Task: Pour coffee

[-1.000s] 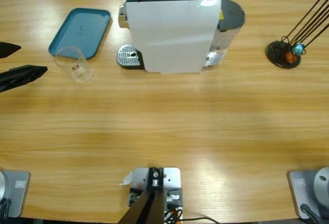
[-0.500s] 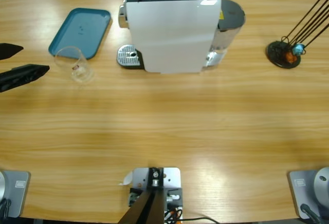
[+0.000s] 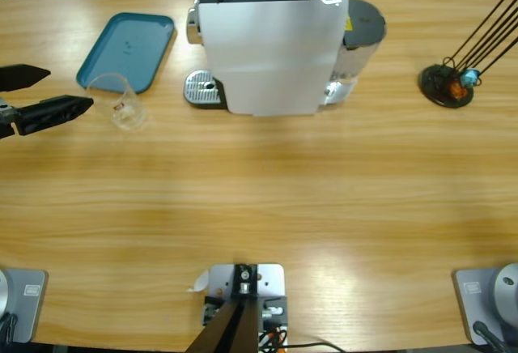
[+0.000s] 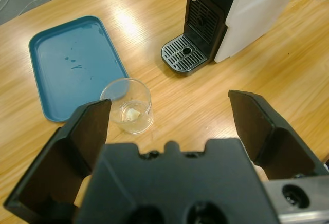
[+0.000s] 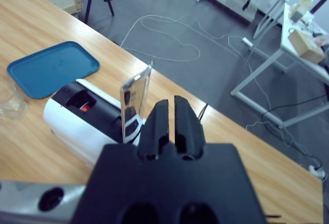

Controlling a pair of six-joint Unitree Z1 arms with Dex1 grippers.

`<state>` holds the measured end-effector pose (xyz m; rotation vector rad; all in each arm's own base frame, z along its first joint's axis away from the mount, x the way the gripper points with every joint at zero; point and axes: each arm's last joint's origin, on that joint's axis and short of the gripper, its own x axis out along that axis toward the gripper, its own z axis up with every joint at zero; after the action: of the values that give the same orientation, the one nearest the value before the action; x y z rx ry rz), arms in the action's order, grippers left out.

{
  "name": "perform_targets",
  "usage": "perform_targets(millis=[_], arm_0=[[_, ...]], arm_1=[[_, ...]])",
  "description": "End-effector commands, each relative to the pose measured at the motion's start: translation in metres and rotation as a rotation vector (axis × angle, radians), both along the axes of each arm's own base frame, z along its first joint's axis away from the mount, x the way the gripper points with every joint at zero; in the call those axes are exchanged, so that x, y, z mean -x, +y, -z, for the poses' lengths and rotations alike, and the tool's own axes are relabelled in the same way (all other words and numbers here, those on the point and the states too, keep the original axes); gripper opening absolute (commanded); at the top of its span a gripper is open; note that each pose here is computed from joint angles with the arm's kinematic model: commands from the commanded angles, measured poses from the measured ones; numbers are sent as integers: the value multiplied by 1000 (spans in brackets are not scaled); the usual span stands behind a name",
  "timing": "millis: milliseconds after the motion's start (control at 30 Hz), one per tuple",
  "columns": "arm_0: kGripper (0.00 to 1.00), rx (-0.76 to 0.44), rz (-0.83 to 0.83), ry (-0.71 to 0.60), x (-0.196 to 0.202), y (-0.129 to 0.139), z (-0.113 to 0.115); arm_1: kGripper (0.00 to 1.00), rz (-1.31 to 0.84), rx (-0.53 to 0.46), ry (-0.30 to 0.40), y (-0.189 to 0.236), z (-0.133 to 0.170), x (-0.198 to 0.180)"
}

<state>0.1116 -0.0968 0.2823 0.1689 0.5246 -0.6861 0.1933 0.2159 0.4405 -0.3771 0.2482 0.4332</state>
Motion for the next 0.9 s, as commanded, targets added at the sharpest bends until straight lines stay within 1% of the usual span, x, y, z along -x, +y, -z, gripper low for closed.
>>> perform_targets(millis=[33, 167, 233, 333, 400, 567, 733, 900], arm_0=[[987, -41, 0, 29, 0, 0, 15], [987, -39, 0, 27, 0, 0, 14], [987, -39, 1, 25, 0, 0, 14], [987, -40, 2, 25, 0, 0, 14], [987, -42, 3, 23, 0, 0, 14], [987, -40, 3, 21, 1, 0, 14], [987, -37, 3, 18, 2, 2, 14], [987, -38, 5, 19, 2, 1, 15]], arm_1=[[0, -43, 143, 15, 42, 31, -25], [0, -62, 176, 14, 57, 36, -34], [0, -70, 192, 2, 62, 35, -38], [0, -81, 202, -15, 70, 31, -44], [0, -98, 205, -12, 77, 34, -43], [0, -167, 232, 16, 106, 53, -30], [0, -208, 232, 43, 128, 68, -17], [0, -208, 245, 67, 135, 80, -17]])
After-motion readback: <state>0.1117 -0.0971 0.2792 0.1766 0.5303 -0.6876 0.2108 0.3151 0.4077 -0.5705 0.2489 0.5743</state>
